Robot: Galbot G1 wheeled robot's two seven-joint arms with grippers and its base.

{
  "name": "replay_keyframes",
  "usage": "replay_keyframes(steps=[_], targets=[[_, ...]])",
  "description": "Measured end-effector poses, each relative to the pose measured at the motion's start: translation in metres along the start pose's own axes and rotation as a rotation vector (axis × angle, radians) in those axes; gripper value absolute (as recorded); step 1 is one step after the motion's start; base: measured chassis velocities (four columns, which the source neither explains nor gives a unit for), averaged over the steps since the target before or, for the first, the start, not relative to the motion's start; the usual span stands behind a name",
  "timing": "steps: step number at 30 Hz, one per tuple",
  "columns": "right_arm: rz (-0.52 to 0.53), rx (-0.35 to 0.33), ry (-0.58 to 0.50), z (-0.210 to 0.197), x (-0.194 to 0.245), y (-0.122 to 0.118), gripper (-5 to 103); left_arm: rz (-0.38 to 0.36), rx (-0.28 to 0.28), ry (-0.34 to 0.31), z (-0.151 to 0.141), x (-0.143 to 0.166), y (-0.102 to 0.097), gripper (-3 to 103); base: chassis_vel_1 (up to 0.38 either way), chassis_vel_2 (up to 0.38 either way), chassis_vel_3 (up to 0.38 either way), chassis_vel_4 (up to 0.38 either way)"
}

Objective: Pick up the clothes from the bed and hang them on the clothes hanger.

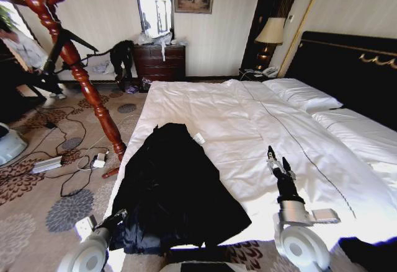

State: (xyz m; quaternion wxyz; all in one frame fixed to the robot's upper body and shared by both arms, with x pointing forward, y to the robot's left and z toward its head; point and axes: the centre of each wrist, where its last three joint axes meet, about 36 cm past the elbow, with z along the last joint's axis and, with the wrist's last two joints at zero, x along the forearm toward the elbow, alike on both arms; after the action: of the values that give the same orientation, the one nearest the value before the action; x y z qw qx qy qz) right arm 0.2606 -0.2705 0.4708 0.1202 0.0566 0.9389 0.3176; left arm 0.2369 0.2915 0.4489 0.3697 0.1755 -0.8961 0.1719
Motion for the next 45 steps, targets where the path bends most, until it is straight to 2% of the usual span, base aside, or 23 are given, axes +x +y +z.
replay_keyframes(steps=[3,5,9,10,11,16,20,25,26,28,32,35,38,39,42,43,45], targets=[[0.005,0.000,0.001,0.000,0.002,0.000,100,-0.004,-0.003,0.000,0.000,0.005,-0.001,30,0.000,0.000,0.000,0.000],[0.007,-0.001,0.002,0.000,0.002,0.001,100,-0.006,-0.004,-0.002,0.000,0.006,-0.002,30,0.000,0.000,0.000,0.000],[0.013,0.000,0.005,0.000,0.003,0.001,100,-0.026,0.004,0.004,-0.004,0.016,-0.005,8,0.000,0.000,0.000,0.000],[0.013,0.000,0.005,0.000,0.003,0.001,100,-0.026,0.004,0.004,-0.004,0.016,-0.005,8,0.000,0.000,0.000,0.000],[0.015,-0.001,0.005,0.000,0.004,0.001,100,-0.023,0.017,0.009,-0.005,0.021,-0.006,3,0.000,0.000,0.000,0.000],[0.020,-0.001,0.009,0.000,0.004,0.001,100,-0.029,0.039,-0.006,-0.009,0.033,-0.008,0,0.000,0.000,0.000,0.000],[0.024,-0.002,0.009,0.000,0.003,0.002,100,-0.016,0.092,-0.044,-0.025,0.053,-0.005,0,0.000,0.000,0.000,0.000],[0.028,0.000,0.007,-0.001,0.004,0.002,100,0.009,0.130,-0.044,-0.038,0.066,0.001,0,0.000,0.000,0.000,0.000],[0.029,0.001,0.004,-0.002,0.004,0.001,100,0.004,0.150,-0.034,-0.048,0.071,0.012,0,0.000,0.000,0.000,0.000],[0.028,0.002,-0.001,-0.003,0.003,0.001,100,-0.021,0.158,-0.054,-0.062,0.076,0.025,0,0.000,0.000,0.000,0.000],[0.024,0.002,-0.005,-0.004,0.001,0.002,100,-0.025,0.160,-0.066,-0.073,0.080,0.030,0,0.000,0.000,0.000,0.000],[0.024,0.002,-0.003,-0.003,0.000,0.001,100,0.012,0.150,-0.048,-0.073,0.077,0.024,0,0.000,0.000,0.000,0.000],[0.022,0.007,0.001,-0.003,-0.001,0.000,100,0.150,0.071,-0.053,-0.064,0.066,-0.004,0,0.000,0.000,0.000,0.000],[0.022,0.007,0.001,-0.003,-0.001,0.000,100,0.150,0.071,-0.053,-0.064,0.066,-0.004,0,0.000,0.000,0.000,0.000],[0.014,0.015,0.007,-0.002,-0.003,-0.002,100,0.310,0.028,0.002,-0.055,0.061,-0.024,0,0.000,0.000,0.000,0.000],[0.014,0.015,0.007,-0.002,-0.003,-0.002,100,0.310,0.028,0.002,-0.055,0.061,-0.024,0,0.000,0.000,0.000,0.000],[0.012,0.023,0.009,-0.003,-0.004,-0.003,100,0.441,0.003,0.032,-0.057,0.060,-0.034,0,0.000,0.000,0.000,0.000]])
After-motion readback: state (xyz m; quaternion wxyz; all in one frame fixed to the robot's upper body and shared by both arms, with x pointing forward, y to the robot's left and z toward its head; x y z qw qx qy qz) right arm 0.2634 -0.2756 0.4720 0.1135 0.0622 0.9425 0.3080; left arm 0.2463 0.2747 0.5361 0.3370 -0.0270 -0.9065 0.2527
